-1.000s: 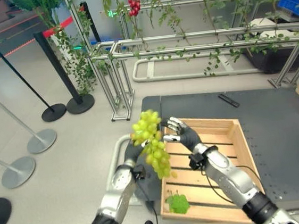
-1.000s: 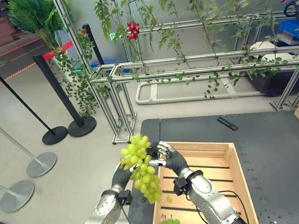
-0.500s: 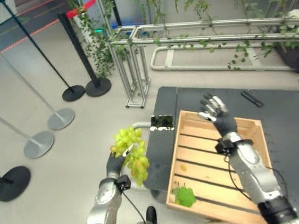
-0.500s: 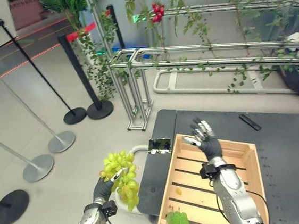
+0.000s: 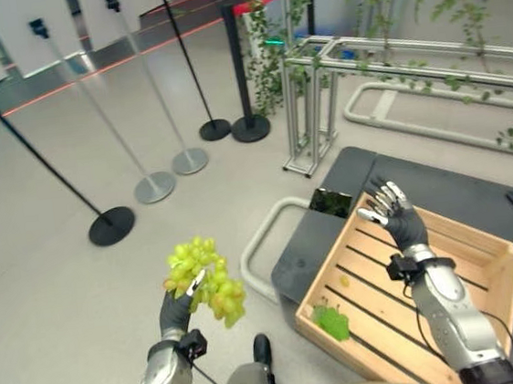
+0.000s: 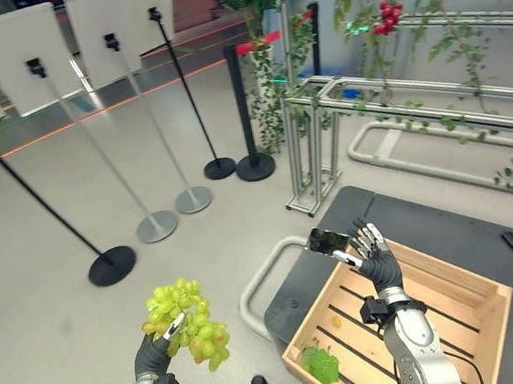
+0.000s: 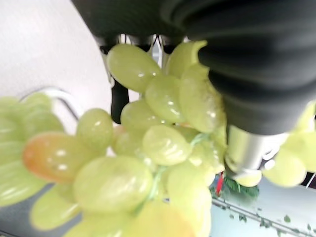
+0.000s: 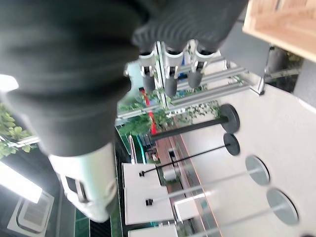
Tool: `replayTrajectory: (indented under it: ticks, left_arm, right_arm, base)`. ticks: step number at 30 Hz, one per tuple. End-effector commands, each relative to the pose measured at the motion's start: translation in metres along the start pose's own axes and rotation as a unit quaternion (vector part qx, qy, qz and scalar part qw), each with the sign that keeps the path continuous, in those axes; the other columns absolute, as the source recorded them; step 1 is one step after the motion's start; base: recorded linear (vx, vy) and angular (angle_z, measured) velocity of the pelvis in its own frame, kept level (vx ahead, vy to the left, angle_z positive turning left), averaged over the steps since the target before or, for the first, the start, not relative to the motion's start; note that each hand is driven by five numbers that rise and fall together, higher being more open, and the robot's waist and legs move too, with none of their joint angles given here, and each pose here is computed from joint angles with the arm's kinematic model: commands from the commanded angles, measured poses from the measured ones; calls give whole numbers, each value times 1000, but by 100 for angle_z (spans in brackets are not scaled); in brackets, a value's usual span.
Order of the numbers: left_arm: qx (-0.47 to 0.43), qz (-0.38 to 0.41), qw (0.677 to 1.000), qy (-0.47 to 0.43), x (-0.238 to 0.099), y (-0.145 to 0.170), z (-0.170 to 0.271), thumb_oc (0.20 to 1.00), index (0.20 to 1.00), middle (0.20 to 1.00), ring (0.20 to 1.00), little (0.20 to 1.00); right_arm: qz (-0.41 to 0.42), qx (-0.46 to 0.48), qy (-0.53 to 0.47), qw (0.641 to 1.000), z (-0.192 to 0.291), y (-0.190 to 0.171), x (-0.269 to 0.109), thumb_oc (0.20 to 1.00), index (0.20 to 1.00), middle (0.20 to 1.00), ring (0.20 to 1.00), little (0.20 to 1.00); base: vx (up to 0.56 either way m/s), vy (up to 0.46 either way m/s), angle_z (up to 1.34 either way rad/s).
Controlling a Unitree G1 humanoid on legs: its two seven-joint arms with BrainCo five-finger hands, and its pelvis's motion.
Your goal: Pick up the fruits from the basket on one side to the basket on the other side
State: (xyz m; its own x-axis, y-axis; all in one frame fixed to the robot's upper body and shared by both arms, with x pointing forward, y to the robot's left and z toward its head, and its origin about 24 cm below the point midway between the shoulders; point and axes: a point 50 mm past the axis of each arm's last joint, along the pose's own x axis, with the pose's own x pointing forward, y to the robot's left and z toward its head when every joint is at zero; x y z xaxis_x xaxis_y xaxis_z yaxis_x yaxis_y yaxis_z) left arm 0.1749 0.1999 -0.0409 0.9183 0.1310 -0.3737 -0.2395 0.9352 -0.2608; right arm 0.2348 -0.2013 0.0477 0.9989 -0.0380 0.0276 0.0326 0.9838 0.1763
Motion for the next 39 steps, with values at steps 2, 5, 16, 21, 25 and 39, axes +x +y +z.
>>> replayTrajectory:
  ticks: [2, 5, 16, 21, 25, 39]
  left_arm:
    - [-15, -30, 992, -126, 4, -5, 55, 200, 200, 200, 200, 200]
    - [-13, -24, 991, -130, 3, -2, 57, 200, 200, 200, 200, 200]
    - [28, -59, 981, -185, 7, -14, 89, 200, 200, 200, 200, 200]
    - [82, -54, 974, -205, 5, -10, 101, 200, 200, 200, 200, 200]
    - [106, -51, 967, -224, 6, -11, 112, 200, 200, 200, 200, 200]
    - [105, -81, 963, -233, 13, -26, 113, 200, 200, 200, 200, 200]
  right_arm:
    - [2, 2, -69, 998, 25, -1, 5, 1000, 1000, 1000, 1000, 1000]
    - [1, 8, -69, 998, 25, -1, 5, 1000, 1000, 1000, 1000, 1000]
    - [-46, 34, -93, 994, 31, -10, 3, 1000, 1000, 1000, 1000, 1000]
    - [-36, 51, -77, 995, 22, 1, 6, 1000, 1000, 1000, 1000, 1000]
    - [-19, 59, -79, 995, 22, 12, 11, 1000, 1000, 1000, 1000, 1000]
    - [0, 43, -70, 997, 19, 7, 12, 1000, 1000, 1000, 1000, 1000]
  base:
    - [-228, 25, 95]
    - [-187, 38, 113]
    - [-236, 181, 127]
    - [-106, 206, 68]
    - [-126, 206, 39]
    - [-38, 126, 126]
